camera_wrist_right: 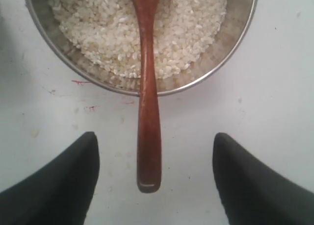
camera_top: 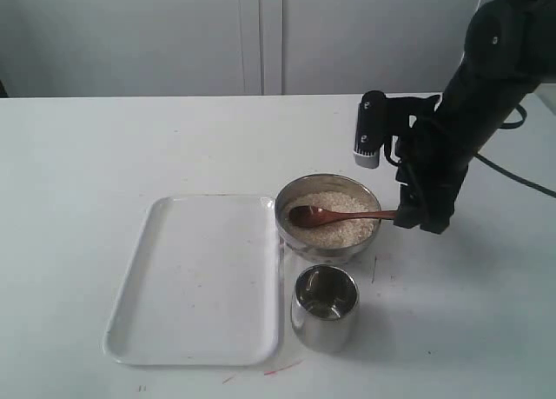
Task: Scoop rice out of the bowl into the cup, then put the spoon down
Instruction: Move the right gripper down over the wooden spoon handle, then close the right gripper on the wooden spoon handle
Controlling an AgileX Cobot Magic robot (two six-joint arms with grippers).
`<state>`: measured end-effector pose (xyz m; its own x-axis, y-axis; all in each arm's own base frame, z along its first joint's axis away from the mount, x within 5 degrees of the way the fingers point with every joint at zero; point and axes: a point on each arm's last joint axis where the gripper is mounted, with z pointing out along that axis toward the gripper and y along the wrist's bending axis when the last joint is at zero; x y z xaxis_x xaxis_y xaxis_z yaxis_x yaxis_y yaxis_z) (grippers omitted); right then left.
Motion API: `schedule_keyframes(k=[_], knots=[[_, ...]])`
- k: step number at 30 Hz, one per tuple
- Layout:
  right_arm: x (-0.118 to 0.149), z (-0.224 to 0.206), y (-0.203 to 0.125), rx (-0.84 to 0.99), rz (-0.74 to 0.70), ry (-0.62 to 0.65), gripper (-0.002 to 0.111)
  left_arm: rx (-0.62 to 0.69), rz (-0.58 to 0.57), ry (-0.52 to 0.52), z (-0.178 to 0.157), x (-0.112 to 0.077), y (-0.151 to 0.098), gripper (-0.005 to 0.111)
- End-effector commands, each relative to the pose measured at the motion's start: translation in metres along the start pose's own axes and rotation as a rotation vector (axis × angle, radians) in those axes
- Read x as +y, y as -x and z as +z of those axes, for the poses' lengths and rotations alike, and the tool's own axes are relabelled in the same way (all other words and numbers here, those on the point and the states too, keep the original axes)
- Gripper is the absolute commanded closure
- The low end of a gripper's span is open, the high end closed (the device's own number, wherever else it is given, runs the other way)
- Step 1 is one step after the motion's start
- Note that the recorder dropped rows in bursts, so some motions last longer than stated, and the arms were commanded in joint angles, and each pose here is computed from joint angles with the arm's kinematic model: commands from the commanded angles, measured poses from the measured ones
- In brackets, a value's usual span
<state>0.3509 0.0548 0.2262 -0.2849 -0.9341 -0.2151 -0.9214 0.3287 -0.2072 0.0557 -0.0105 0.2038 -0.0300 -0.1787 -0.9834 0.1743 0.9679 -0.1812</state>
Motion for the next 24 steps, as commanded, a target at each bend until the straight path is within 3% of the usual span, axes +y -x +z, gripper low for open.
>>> schedule_keyframes(k=[1, 13, 24], knots=[[0.0, 0.007, 0.0, 0.007, 0.016, 0.027, 0.046, -0.008, -0.006, -0.009, 0.0, -0.001, 0.002, 0.092], [0.001, 0.033, -0.003, 0.042, 0.043, 0.094, 0.046, -0.008, -0.006, -0.009, 0.0, -0.001, 0.002, 0.092], [-0.001, 0.036, -0.003, 0.035, 0.044, 0.076, 0.059, -0.008, -0.006, -0.009, 0.0, -0.001, 0.002, 0.092]])
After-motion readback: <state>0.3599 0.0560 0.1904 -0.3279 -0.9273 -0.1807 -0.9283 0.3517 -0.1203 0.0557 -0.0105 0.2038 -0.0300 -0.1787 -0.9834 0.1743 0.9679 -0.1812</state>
